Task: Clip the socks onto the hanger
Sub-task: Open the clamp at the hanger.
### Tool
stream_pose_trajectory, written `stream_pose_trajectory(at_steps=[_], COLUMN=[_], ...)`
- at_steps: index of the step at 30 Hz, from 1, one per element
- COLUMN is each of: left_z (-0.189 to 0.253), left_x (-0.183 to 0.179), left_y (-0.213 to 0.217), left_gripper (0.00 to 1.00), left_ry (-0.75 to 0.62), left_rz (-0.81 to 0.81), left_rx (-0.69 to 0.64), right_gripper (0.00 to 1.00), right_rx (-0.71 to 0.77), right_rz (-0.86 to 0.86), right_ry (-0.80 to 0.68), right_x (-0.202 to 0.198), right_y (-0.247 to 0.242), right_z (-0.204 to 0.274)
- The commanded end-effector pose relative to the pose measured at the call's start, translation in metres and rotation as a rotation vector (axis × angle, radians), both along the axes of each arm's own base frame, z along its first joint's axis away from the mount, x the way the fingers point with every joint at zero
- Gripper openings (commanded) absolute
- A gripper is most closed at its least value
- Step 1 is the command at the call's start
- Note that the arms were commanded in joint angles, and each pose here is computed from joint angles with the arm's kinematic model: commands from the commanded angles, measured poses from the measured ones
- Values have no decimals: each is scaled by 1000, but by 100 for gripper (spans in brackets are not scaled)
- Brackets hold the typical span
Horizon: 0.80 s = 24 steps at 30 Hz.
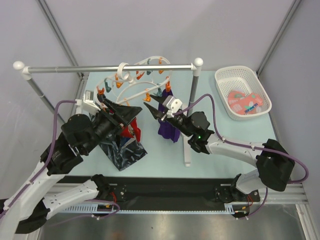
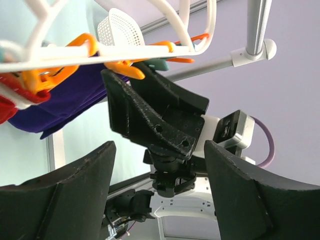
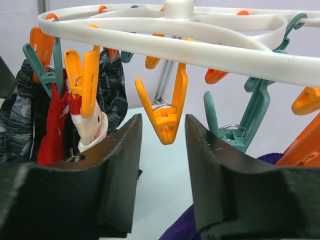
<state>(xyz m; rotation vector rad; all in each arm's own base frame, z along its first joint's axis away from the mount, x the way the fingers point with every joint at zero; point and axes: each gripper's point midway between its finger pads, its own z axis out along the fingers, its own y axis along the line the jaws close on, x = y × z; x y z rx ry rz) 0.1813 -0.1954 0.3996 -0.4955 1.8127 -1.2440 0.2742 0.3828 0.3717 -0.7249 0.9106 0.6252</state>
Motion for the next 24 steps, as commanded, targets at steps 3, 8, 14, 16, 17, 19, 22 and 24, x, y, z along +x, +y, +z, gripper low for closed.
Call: stream_pose_trajectory(at_steps=[3,8,14,16,17,19,22,24], left_z=[21,13,2,3,0,2,4,8], left_x=[1,13,27,31,35,38,40,42], left_y=[-9,-19,-9,-7,-6,-5,-4,-3], left_gripper=[75,69,65,63,62,61,59,57], left_ry=[7,32,62,64,73,76,78,63], left_rz=[-29,-16,85,104,123,142,162,172], left_rx=[6,67,99,105,124,125,113,102], right_gripper=[39,27,23,20,20,14,4,2], right_rx=[84,70,68,64,77,58,4,-29], right_rz=[11,6,-29,-25,-49,-72,-120,-161], right_ry=[-33,-15,11,5,13,-4,0,-22], right_x=[-5,-6,-7,-12,-13,-15,-17,-18], right_y=[-6,-8,-14,-13,-15,-16,-11,-12], right_z=[34,33,33,33,35,38,33,36])
